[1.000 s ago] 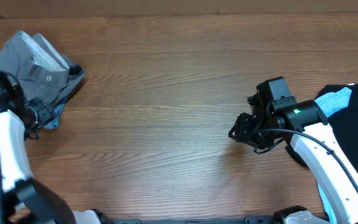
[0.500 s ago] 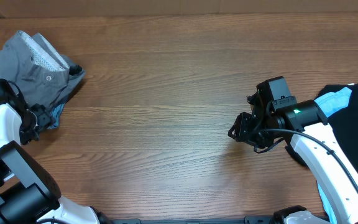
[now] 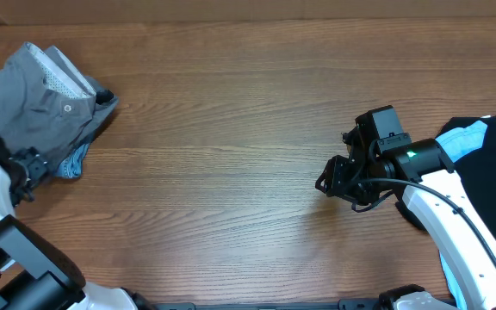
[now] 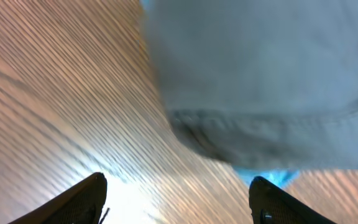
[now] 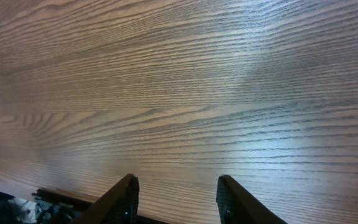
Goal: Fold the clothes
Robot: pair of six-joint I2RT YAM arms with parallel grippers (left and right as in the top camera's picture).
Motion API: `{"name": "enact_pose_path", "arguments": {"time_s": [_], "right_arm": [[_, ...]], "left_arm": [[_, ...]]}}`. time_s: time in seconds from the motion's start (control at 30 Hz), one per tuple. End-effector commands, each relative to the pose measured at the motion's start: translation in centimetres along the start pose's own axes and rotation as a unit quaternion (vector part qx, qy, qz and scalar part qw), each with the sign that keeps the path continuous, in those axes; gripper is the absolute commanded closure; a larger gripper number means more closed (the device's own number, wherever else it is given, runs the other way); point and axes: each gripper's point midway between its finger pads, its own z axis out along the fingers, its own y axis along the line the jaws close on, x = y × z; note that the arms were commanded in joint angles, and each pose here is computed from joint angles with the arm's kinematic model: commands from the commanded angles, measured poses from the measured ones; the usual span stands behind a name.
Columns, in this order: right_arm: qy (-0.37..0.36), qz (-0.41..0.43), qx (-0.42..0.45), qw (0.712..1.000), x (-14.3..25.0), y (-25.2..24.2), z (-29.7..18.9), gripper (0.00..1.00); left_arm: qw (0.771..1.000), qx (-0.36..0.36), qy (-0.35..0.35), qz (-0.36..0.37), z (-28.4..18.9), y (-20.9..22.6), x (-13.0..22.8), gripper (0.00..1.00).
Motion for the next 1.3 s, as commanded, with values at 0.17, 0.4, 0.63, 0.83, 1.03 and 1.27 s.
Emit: {"name": "enact_pose_path", "arguments": {"time_s": [0.17, 0.4, 0.63, 0.83, 1.03, 1.27], "right_arm": [[-0.017, -0.023, -0.004, 1.0, -0.5, 0.4, -0.8, 0.54], [-0.009, -0.019, 0.0, 1.0, -0.1, 0.3, -0.8, 0.54], [-0.005, -0.017, 0.002, 1.0, 0.1, 0.1, -0.8, 0.54], [-0.005, -0.017, 0.002, 1.0, 0.1, 0.1, -0.8, 0.54], [-0.005, -0.018, 0.002, 1.0, 0.1, 0.1, -0.8, 0.54], [-0.01, -0.019, 0.0, 1.0, -0.1, 0.3, -0.8, 0.54]], "left_arm": [[0.995, 0.095, 0.01, 0.017, 3.7, -0.9, 0.3, 0.27], [0.99, 0.135, 0.023, 0.021, 6.6, -2.3, 0.6, 0.41], [0.985, 0.171, 0.023, 0.019, 5.3, -3.5, 0.6, 0.76], [0.979, 0.206, -0.007, 0.014, 0.9, -4.8, -0.4, 0.96], [0.967, 0.245, -0.06, 0.01, -5.1, -6.3, -1.6, 0.96], [0.967, 0.252, -0.043, 0.005, -6.2, -7.6, -0.4, 0.96]]}}
